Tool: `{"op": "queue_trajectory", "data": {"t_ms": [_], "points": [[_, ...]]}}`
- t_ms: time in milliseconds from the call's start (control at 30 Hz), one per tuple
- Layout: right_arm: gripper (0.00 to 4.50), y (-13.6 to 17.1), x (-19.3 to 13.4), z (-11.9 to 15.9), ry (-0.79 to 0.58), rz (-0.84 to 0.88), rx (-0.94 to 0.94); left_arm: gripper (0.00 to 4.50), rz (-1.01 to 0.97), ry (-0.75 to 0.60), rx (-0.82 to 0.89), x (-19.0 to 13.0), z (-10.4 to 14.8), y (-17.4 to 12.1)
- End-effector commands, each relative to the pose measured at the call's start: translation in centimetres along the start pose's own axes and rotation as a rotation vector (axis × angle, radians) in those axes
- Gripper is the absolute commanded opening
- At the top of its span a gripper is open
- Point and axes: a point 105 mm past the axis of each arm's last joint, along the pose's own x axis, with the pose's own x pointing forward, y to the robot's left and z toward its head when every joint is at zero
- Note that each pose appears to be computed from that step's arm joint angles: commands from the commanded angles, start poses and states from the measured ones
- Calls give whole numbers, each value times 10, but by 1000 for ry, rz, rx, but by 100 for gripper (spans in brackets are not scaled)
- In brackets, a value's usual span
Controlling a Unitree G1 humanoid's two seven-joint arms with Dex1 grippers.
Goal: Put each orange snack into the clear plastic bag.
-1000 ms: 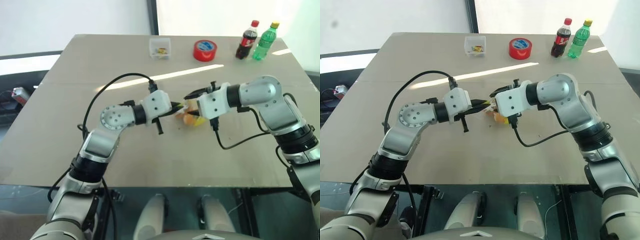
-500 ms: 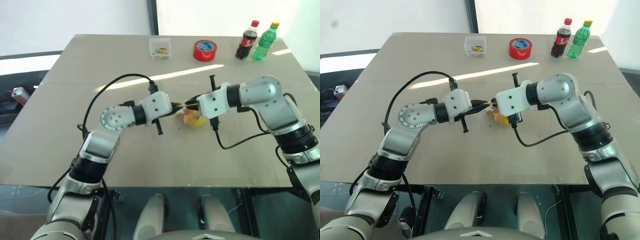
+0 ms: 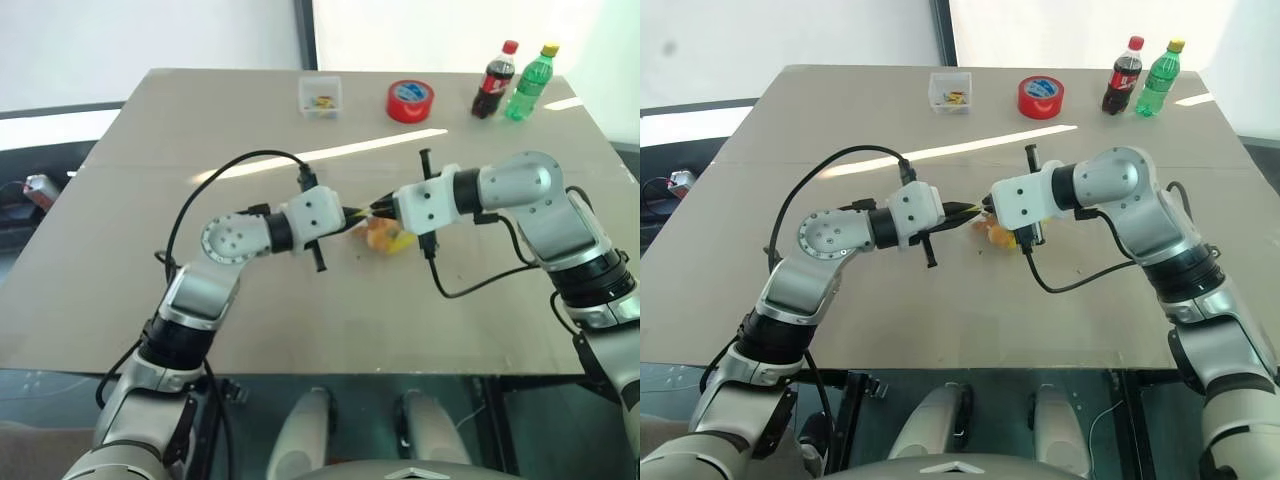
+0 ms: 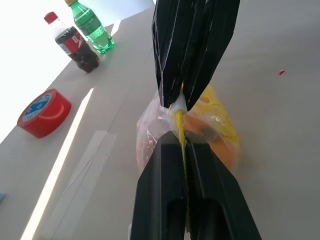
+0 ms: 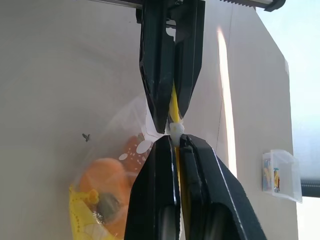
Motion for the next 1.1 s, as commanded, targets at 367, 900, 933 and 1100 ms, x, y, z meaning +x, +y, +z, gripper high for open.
{"op": "queue_trajectory", "data": {"t_ms": [367, 900, 933, 1100], "points": [[17, -9, -64, -59, 278, -174, 96, 0, 91, 58, 71, -23, -14, 19], [17, -8, -37, -15, 64, -173, 86, 0, 80, -2, 68, -14, -7, 17], [17, -7, -32, -12, 53, -164, 78, 0, 81, -7, 69, -14, -6, 17], [128, -7, -13, 1, -3, -142, 62, 0, 85, -10, 63, -14, -6, 15]]}}
